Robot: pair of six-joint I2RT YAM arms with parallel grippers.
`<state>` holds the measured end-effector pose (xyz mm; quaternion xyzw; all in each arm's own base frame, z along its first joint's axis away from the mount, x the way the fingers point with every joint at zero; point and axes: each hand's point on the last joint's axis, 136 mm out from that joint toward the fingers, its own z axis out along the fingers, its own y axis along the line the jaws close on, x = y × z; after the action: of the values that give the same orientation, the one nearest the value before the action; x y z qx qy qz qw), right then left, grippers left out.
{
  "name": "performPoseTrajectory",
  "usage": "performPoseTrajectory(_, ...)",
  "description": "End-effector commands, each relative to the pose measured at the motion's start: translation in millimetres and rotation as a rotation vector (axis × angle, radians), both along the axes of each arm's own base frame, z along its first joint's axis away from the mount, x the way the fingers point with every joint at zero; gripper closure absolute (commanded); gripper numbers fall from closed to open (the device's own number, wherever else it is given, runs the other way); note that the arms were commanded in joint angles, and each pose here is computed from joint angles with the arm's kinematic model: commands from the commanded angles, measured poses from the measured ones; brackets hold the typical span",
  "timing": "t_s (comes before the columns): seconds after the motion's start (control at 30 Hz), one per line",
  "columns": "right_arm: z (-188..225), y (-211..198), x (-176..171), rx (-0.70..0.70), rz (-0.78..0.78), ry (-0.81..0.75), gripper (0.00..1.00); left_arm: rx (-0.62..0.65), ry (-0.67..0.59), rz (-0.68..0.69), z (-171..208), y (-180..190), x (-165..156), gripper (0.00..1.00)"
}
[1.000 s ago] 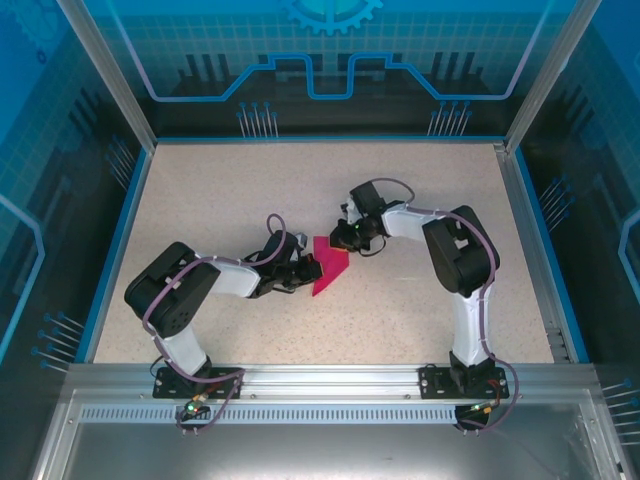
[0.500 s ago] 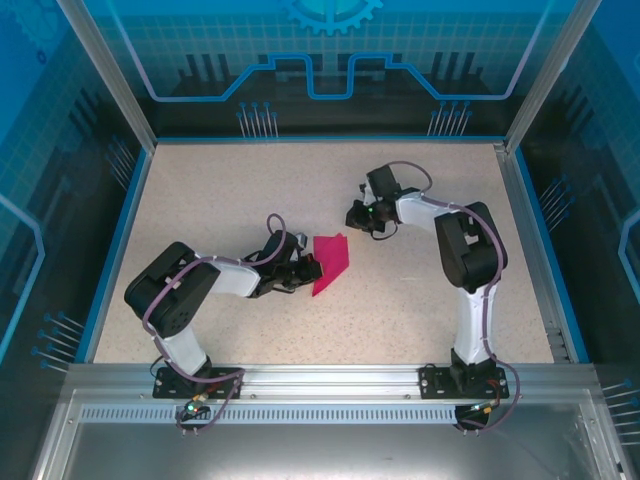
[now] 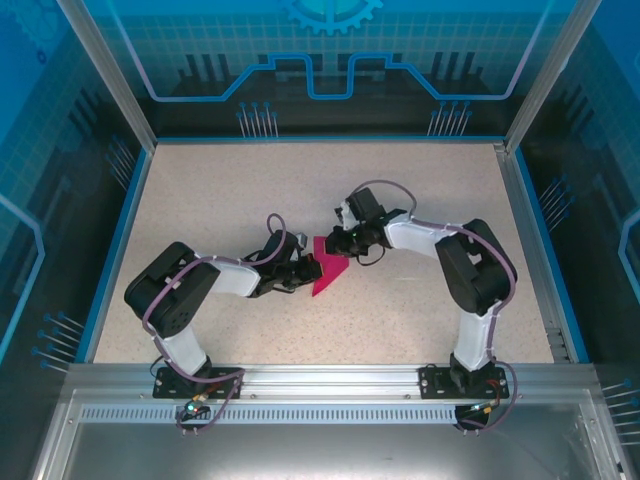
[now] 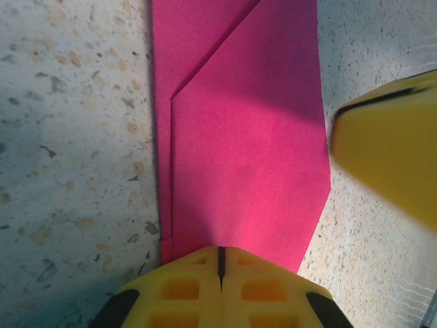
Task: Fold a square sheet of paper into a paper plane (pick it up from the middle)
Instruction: Fourth fold the wing at the center of the table.
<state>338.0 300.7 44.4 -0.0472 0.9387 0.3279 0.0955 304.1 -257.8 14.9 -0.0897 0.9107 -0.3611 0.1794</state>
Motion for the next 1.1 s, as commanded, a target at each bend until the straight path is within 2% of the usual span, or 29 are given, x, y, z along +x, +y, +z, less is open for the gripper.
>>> performPoseTrajectory(0.0, -9, 11, -3, 0.041, 0.008, 0.040, 0.85, 0.104, 0.114, -0.003, -28, 20, -24, 1.00)
performPoseTrajectory(0.27, -40, 8, -9, -0.014, -0.010, 0.116, 0.87, 0.092, 0.097, 0.003, -21, 20, -22, 1.00)
performPoseTrajectory(0.43, -57, 2, -15, -0.061, -0.019, 0.161, 0.88, 0.030, 0.060, -0.012, 3, 11, -18, 1.00)
performPoseTrajectory(0.63, -62, -4, -18, -0.093, -0.017, 0.164, 0.88, -0.053, 0.030, -0.027, 39, -1, -14, 0.84)
performPoseTrajectory(0.8, -63, -5, -17, -0.101, -0.020, 0.163, 0.88, -0.055, 0.092, -0.018, 31, -1, -20, 0.79)
performPoseTrajectory(1.07, -65, -7, -17, -0.118, -0.024, 0.168, 0.88, -0.046, 0.157, -0.043, 19, -2, -32, 0.79)
